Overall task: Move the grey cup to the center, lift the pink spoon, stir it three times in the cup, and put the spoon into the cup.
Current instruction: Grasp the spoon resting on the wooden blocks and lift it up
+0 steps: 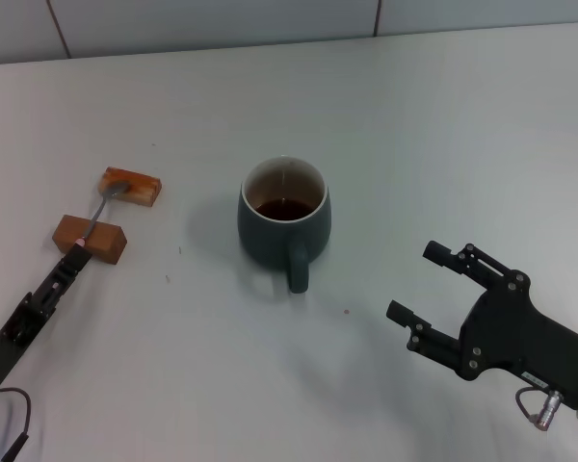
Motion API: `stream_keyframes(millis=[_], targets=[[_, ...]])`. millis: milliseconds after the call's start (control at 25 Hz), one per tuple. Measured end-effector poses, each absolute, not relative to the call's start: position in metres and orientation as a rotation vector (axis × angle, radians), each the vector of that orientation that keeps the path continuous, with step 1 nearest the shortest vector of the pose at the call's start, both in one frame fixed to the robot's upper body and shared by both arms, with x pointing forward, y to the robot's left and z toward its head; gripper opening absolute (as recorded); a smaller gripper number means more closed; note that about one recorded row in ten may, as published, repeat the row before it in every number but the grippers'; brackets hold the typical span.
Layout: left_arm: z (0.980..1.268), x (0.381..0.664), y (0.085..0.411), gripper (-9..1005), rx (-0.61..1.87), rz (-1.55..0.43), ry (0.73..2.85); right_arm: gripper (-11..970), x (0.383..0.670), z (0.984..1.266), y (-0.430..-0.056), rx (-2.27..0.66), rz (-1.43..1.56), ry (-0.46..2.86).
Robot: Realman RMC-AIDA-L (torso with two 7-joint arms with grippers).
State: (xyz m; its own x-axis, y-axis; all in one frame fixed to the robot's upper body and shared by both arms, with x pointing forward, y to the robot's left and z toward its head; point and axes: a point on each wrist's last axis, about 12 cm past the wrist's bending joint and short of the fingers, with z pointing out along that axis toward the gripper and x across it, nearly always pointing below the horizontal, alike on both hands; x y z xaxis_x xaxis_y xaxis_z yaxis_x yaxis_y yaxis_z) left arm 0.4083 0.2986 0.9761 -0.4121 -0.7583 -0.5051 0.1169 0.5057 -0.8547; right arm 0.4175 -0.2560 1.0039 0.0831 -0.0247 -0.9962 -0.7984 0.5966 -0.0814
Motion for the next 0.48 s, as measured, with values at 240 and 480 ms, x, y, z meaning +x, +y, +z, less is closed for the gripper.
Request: stream_keyframes(millis=[240,480], targets=[[0.9765,0.4093,0.2982,682,-0.548,-1.081,1.729,762,0.4175,1.0039,-0.256,-0.766,0.671,1.382],[0.9764,0.4115,0.2979,675,-0.553,-1.081,1.732,762,0.4177,1.0039,-0.2558,-0.768,0.672,1.382]])
